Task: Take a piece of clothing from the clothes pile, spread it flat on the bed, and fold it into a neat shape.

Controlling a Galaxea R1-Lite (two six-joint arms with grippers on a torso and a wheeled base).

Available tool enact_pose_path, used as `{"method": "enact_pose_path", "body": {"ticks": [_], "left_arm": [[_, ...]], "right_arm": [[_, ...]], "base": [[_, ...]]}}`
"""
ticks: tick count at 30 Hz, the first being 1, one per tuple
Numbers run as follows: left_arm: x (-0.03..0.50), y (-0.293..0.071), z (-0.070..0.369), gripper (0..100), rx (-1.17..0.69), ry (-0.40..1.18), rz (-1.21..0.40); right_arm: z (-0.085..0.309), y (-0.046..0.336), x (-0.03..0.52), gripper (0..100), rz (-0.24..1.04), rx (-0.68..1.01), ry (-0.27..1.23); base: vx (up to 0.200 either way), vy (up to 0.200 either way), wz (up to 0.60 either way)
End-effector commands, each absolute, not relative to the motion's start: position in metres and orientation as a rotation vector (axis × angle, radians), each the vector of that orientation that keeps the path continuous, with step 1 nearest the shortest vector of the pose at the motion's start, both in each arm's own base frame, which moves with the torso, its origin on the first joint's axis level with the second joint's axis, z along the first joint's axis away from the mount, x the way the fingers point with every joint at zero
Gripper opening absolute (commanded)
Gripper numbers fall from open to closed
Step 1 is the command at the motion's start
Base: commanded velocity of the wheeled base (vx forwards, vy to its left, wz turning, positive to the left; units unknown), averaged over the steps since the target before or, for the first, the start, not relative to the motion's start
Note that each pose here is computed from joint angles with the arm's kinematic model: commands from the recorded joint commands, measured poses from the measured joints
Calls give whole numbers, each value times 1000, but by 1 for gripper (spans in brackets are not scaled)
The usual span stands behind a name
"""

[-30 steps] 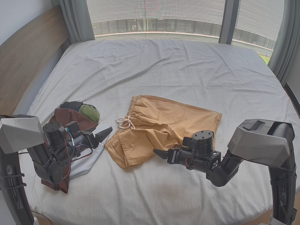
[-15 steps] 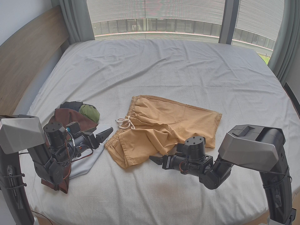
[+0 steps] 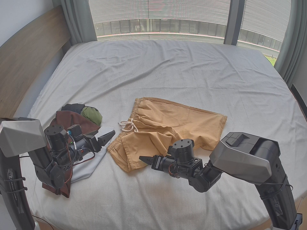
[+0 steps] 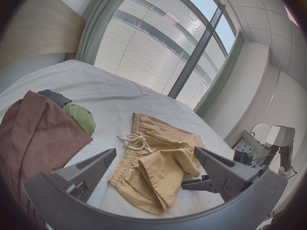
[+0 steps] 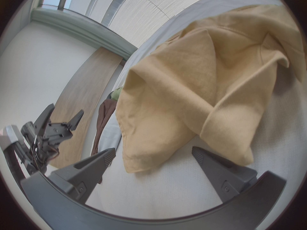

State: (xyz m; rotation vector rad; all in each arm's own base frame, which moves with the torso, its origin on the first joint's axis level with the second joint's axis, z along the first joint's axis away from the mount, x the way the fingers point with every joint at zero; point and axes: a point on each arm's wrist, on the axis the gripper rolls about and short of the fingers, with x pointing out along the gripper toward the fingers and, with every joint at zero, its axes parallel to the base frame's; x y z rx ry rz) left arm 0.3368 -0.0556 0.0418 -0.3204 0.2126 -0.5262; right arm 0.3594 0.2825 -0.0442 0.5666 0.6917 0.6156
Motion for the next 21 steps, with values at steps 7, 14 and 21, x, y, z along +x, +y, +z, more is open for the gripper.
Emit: {"method": "enact_pose_path", "body": {"ticks": [7, 14, 21], "left_arm": [[337, -55, 42, 100, -321, 211, -525], [338, -55, 43, 100, -320, 206, -524], [338, -55, 43, 100, -320, 204, -524]], "right_arm": [[-48, 302, 367, 100, 613, 636, 723], [-37, 317, 372, 100, 603, 713, 763], [-31, 326, 370, 100, 611, 732, 772]], "base": [[0, 0, 0], [0, 0, 0], [0, 0, 0]]}}
